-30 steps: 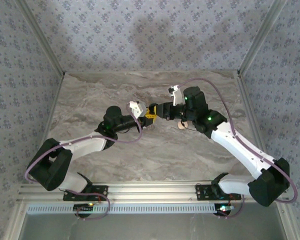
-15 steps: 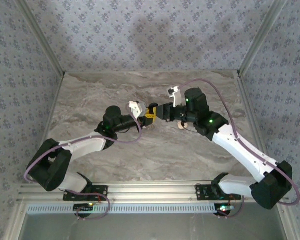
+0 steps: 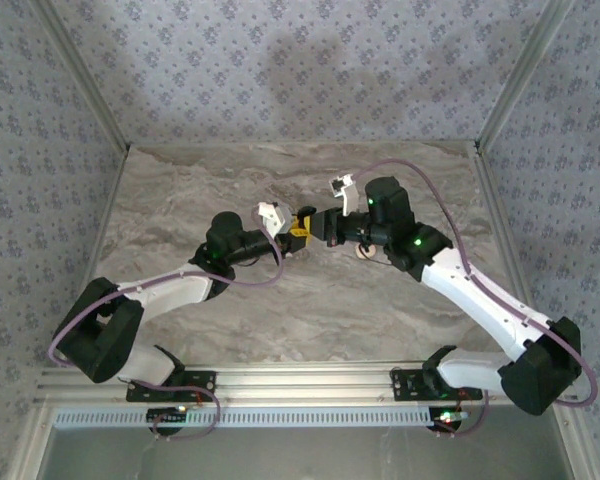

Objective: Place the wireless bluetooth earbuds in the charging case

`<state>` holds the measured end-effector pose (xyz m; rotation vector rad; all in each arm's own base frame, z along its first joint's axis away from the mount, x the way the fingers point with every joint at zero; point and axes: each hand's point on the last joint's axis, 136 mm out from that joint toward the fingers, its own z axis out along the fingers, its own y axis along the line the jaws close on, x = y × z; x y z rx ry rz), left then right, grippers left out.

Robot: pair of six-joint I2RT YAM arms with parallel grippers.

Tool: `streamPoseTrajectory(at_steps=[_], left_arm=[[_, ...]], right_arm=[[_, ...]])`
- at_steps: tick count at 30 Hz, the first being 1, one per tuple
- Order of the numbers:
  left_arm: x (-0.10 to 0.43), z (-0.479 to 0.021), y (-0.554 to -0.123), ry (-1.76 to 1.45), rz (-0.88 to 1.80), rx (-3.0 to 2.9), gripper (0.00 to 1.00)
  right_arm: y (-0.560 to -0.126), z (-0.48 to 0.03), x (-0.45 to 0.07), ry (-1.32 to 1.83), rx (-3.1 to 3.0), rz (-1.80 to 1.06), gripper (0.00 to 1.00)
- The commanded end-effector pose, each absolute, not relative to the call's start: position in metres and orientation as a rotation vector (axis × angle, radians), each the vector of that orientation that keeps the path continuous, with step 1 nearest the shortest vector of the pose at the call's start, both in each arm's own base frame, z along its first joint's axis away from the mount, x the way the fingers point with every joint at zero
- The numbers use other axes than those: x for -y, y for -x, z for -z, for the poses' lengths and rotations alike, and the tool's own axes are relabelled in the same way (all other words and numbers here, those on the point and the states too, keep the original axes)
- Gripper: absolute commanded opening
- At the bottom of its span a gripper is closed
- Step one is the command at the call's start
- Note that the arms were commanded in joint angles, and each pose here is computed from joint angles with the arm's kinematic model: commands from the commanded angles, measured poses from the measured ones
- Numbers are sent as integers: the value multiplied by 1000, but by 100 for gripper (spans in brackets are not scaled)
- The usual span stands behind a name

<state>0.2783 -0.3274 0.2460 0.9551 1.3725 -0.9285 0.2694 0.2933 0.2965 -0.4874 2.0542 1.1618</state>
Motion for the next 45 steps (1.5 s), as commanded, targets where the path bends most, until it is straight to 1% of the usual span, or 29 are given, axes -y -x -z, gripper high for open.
streamPoseTrajectory(at_steps=[1, 14, 20, 24, 27, 32, 45], left_arm=[[328, -272, -274, -963, 924, -1287, 14], [329, -275, -272, -973, 940, -1275, 14], [328, -272, -274, -967, 932, -1286, 14], [329, -272, -274, -967, 936, -1288, 14], [329, -272, -273, -969, 940, -1286, 14], [329, -272, -273, -968, 940, -1287, 14], [328, -273, -272, -967, 939, -1283, 14]], right_arm=[[-266, -298, -300, 508, -2045, -1197, 12], [-273, -297, -307, 517, -2035, -1196, 14], [-264, -309, -300, 540, -2011, -1170, 22], [-259, -312, -287, 518, -2004, -1133, 31], [-259, -311, -278, 494, -2005, -1124, 34], [-263, -305, -273, 467, -2018, -1123, 35], [-275, -294, -286, 484, -2047, -1150, 36]])
